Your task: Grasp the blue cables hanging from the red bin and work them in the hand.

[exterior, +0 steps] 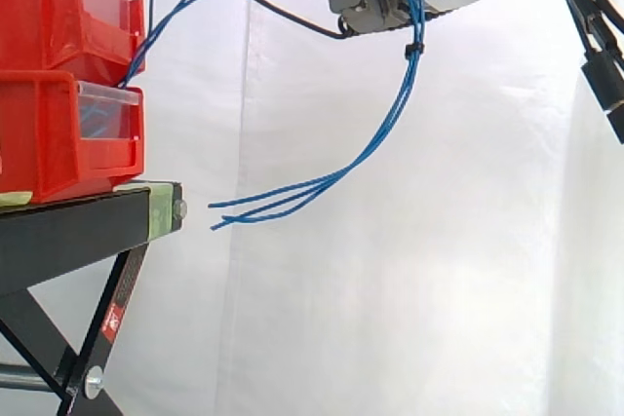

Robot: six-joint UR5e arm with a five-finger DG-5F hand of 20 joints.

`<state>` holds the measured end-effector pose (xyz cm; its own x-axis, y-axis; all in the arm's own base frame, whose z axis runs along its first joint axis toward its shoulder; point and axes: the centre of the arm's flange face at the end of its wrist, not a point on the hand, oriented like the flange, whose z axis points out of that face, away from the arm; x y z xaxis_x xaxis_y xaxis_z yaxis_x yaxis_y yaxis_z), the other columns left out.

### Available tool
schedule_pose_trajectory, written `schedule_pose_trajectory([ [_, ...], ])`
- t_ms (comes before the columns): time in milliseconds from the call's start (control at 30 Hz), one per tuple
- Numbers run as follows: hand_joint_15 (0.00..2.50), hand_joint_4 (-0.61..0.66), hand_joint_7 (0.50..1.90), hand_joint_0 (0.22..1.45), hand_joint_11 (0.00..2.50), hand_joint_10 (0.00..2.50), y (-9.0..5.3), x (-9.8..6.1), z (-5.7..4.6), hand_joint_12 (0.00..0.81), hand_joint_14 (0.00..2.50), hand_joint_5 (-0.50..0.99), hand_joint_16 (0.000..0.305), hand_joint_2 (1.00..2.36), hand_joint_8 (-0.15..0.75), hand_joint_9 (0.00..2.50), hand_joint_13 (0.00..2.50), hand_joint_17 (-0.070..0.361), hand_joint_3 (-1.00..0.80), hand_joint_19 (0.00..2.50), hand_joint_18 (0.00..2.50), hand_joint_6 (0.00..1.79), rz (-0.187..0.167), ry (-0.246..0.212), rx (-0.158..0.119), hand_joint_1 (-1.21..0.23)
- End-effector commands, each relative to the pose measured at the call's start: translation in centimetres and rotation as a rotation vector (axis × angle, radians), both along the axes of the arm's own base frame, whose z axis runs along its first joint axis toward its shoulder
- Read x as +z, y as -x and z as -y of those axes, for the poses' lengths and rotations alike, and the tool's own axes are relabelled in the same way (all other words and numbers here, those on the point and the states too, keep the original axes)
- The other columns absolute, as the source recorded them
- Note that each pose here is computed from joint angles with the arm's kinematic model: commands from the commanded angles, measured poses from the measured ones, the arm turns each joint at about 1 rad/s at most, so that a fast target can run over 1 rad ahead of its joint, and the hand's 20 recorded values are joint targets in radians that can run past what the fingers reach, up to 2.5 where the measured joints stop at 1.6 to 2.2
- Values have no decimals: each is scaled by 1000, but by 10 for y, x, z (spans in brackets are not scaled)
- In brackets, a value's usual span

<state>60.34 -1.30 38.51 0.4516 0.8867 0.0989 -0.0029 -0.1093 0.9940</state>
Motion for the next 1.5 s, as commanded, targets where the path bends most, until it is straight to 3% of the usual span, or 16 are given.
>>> schedule_pose_trajectory([
  [0,1878,213,1255,881,2500,2500,0,0,0,718,2500,314,221,1020,486,1061,1729,166,-461,561,2190,606,2,2,1,-671],
  [133,1878,198,1259,879,2500,2500,0,0,-3,718,2500,283,221,1023,486,1061,1729,166,-373,561,2190,709,-12,17,4,-666],
  [300,1878,201,1244,876,2500,2500,3,-2,-5,718,2500,264,221,1025,486,1061,1729,166,-332,561,2190,771,-75,104,14,-663],
  [333,1878,196,1243,875,2500,2500,3,-2,-5,718,2500,255,221,1024,486,1061,1729,166,-316,561,2190,797,-75,104,14,-663],
  [367,1878,196,1236,875,2500,2500,3,-3,-6,718,2500,251,221,1024,486,1061,1729,166,-314,561,2190,809,-94,138,19,-662],
  [700,1878,182,1204,872,2500,2500,3,-2,-6,718,2500,204,221,1026,486,1061,1729,166,-230,561,2190,965,-116,185,10,-653],
  [900,1878,195,1202,871,2500,2500,6,-3,-5,718,2500,195,221,1026,486,1061,1729,166,-199,561,2190,990,-176,272,14,-647],
  [1167,1878,215,1187,871,2500,2500,6,-4,-6,718,2500,174,221,1027,486,1061,1729,166,-162,561,2190,1044,-207,329,25,-635],
  [1267,1878,222,1175,873,2500,2500,6,-4,-5,718,2500,163,221,1026,486,1061,1729,166,-161,561,2190,1068,-239,396,26,-632],
  [1467,1878,229,1165,875,2500,2500,6,-2,-5,718,2500,156,221,1026,486,1061,1729,166,-172,561,2190,1087,-270,457,29,-627],
])
